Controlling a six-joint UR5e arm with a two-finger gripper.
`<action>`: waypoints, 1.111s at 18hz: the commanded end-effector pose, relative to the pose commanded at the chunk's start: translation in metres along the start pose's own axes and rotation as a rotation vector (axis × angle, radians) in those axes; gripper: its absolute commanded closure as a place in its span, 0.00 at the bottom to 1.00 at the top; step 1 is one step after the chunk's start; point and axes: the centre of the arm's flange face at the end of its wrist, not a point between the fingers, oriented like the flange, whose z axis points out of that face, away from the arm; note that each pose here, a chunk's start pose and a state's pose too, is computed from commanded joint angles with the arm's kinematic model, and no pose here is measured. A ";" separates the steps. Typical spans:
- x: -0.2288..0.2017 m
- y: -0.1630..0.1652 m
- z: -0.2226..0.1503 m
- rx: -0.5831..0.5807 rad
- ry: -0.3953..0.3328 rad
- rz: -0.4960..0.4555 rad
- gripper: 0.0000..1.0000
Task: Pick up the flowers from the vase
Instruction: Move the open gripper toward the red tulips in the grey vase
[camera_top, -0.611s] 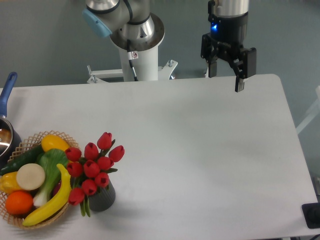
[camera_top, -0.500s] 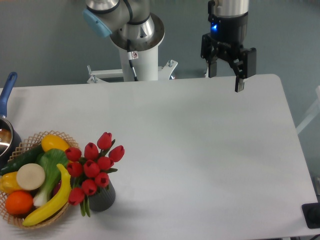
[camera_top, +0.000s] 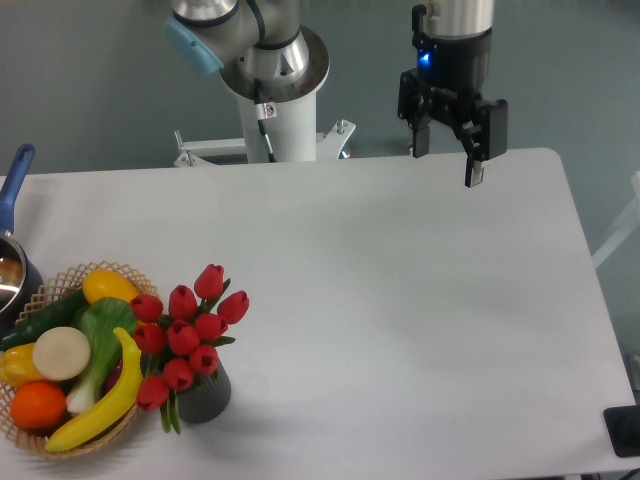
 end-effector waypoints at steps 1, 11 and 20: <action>0.002 -0.002 -0.002 0.004 -0.004 -0.030 0.00; 0.037 -0.024 0.033 0.208 -0.053 -0.362 0.00; 0.082 -0.062 0.073 0.364 0.126 -0.476 0.00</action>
